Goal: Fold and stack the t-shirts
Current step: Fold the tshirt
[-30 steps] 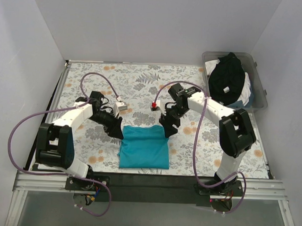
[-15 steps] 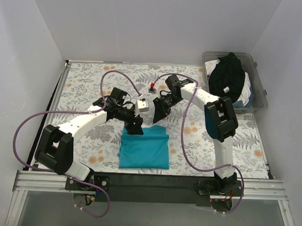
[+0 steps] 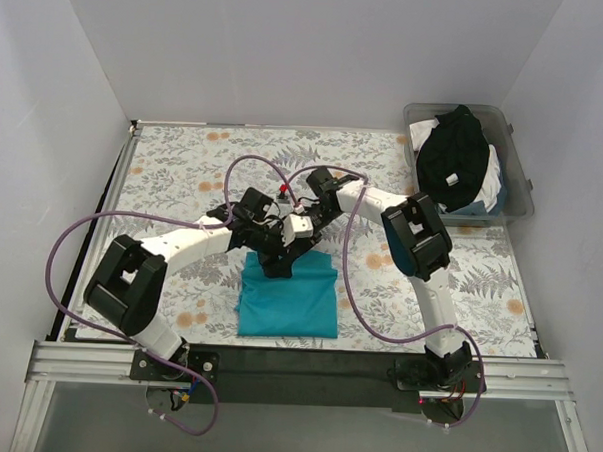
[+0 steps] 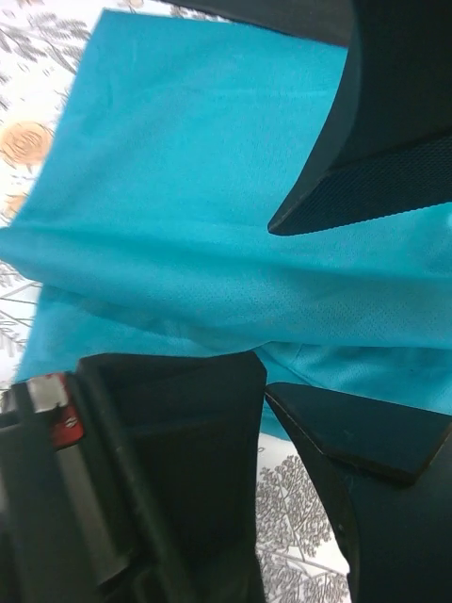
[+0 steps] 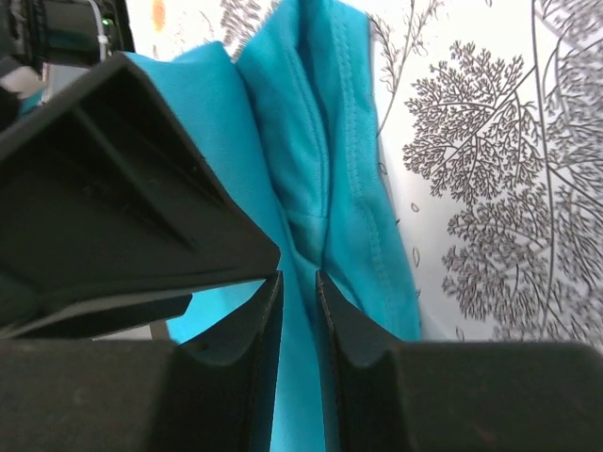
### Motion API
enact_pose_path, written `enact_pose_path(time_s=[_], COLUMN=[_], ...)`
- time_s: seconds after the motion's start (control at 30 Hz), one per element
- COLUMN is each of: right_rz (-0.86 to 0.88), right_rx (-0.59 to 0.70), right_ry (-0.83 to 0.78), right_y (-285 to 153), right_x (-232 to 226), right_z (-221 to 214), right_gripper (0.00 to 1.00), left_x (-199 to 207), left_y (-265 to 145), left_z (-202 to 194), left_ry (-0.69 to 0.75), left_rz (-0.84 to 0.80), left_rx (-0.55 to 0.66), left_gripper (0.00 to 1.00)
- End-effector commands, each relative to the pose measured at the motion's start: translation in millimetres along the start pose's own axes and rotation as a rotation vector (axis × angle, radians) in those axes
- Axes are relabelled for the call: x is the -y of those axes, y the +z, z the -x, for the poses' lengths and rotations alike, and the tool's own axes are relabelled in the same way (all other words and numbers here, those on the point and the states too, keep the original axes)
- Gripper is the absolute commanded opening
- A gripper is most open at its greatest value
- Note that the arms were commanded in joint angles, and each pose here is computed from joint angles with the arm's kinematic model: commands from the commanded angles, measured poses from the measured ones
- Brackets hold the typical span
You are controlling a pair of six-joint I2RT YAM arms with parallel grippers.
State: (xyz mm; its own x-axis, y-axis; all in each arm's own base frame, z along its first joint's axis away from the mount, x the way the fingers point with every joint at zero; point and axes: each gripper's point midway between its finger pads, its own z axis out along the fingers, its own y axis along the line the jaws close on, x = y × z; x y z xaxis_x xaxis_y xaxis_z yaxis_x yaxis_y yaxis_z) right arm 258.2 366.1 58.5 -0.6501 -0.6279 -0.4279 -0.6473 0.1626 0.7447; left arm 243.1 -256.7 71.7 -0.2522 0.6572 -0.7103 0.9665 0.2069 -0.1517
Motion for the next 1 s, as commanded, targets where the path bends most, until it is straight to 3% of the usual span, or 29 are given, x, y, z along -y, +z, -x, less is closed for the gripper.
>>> enact_pose_path(time_s=[0.0, 0.13, 0.2, 0.23, 0.27, 0.33, 0.37, 0.4, 0.7, 0.97], right_rz=[0.034, 0.032, 0.032, 0.033, 0.037, 0.044, 0.043, 0.045, 0.062, 0.062], right_rx=[-0.002, -0.011, -0.021, -0.022, -0.029, -0.034, -0.036, -0.042, -0.062, -0.062], right_ry=[0.016, 0.035, 0.047, 0.049, 0.058, 0.073, 0.072, 0.078, 0.085, 0.077], right_y=[13, 20, 24, 25, 27, 28, 29, 30, 33, 32], right_x=[5, 14, 16, 17, 18, 18, 18, 19, 15, 13], right_z=[-4, -11, -18, -20, -23, -27, -29, -33, -47, -48], right_gripper=[0.26, 0.24, 0.24, 0.24, 0.23, 0.22, 0.21, 0.21, 0.20, 0.20], left_x=[-5, -2, -2, -2, 0, -1, -2, -1, -17, -50], left_y=[7, 11, 12, 12, 12, 9, 6, 4, -23, -24], left_z=[1, -3, -1, 0, 1, 6, 11, 13, 49, 46], left_ry=[0.023, 0.024, 0.030, 0.036, 0.037, 0.043, 0.052, 0.059, 0.169, 0.143], left_rz=[0.032, 0.025, 0.022, 0.020, 0.014, 0.015, 0.024, 0.029, 0.141, 0.200], left_rx=[-0.003, -0.018, -0.017, -0.015, -0.016, -0.007, 0.004, 0.008, 0.070, 0.070], left_gripper=[0.64, 0.61, 0.51, 0.45, 0.30, 0.15, 0.03, 0.00, 0.00, 0.00])
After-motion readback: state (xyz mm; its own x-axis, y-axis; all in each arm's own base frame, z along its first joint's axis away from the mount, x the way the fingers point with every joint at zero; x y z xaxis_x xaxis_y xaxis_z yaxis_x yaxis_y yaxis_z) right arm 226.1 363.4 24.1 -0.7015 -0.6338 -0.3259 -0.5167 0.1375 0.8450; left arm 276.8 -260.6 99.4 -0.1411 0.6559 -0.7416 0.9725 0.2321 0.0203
